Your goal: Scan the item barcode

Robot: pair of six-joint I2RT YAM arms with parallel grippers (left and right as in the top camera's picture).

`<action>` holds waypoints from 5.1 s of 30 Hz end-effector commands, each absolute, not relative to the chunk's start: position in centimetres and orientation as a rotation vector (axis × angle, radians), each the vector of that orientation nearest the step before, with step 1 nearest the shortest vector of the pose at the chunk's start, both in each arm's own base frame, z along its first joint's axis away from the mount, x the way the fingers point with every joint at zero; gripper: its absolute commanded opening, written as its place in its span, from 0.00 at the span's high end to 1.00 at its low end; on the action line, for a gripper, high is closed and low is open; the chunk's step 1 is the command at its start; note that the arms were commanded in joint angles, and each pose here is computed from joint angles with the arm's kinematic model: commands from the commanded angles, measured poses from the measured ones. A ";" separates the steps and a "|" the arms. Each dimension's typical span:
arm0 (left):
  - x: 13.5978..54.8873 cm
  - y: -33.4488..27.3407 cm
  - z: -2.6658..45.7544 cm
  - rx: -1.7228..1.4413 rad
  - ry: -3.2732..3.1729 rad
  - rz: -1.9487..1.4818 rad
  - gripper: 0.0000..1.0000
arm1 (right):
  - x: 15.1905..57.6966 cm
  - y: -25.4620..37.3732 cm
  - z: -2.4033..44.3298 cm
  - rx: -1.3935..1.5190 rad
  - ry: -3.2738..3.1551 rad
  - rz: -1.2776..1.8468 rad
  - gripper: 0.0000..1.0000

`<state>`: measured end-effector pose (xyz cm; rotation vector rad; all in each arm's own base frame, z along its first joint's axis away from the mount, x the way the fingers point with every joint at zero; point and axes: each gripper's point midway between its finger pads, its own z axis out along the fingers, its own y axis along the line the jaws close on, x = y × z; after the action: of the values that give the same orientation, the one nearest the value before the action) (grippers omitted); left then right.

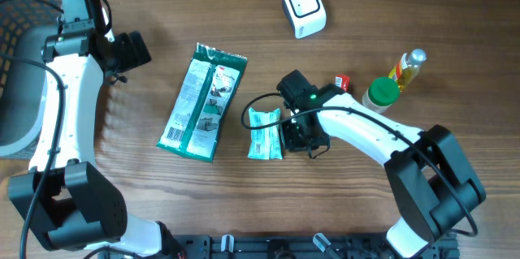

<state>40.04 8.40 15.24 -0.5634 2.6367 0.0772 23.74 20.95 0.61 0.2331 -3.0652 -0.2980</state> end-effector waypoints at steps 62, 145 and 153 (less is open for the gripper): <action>40.3 8.4 15.6 -0.567 2.624 0.066 0.00 | 27.5 24.6 -0.8 0.854 -3.023 -0.596 0.38; 40.3 8.4 15.6 -0.567 2.624 0.066 0.00 | 51.2 18.4 21.4 1.391 -3.403 1.347 0.95; 40.3 8.4 15.6 -0.567 2.624 0.066 0.00 | 57.0 17.0 21.0 1.205 -3.307 1.942 0.96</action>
<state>40.04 8.38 15.24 -0.5638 2.6371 0.0761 55.90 19.31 20.02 1.3149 -3.4611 1.6484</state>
